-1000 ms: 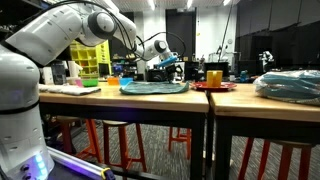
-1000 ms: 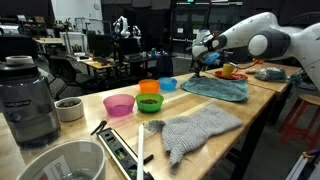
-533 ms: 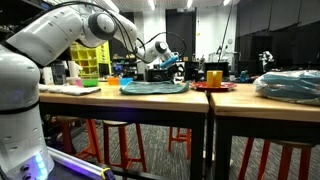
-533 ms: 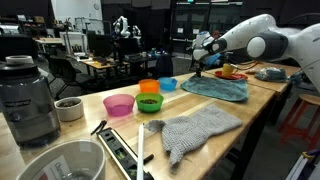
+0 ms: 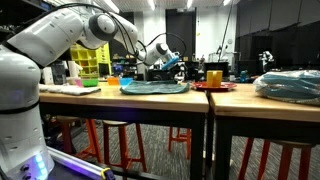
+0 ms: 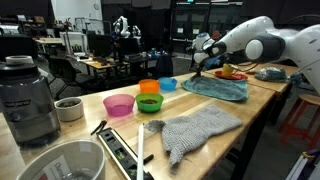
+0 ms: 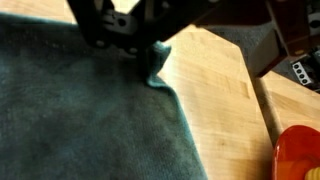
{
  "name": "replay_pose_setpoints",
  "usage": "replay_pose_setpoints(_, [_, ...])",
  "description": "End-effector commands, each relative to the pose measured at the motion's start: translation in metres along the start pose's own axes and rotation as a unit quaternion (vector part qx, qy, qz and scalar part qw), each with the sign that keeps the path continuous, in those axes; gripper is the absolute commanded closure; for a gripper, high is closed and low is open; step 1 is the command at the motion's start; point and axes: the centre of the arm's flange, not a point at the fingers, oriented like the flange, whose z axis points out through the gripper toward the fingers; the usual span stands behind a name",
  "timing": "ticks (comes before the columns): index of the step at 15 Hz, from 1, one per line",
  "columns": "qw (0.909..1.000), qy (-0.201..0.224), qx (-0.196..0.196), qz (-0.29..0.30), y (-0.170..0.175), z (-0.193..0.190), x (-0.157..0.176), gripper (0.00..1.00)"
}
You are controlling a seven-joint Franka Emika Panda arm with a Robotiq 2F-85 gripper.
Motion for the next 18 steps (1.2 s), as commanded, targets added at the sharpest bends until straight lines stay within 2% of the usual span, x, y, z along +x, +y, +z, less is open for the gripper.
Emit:
replay_pose_setpoints(1, [0.9988, 0.025, -0.034, 0.023, -0.006, -0.006, 0.002, 0.00])
replay_pose_setpoints(6, [0.9961, 0.050, -0.062, 0.037, -0.015, -0.006, 0.006, 0.00])
replay_pose_setpoints(11, [0.9945, 0.049, -0.083, 0.041, -0.015, -0.005, 0.005, 0.00])
replay_pose_setpoints(14, [0.9990, 0.026, -0.034, 0.009, -0.010, -0.009, -0.001, 0.00])
replay_pose_setpoints(18, [0.9997, 0.026, 0.005, 0.000, 0.005, -0.015, -0.007, 0.00])
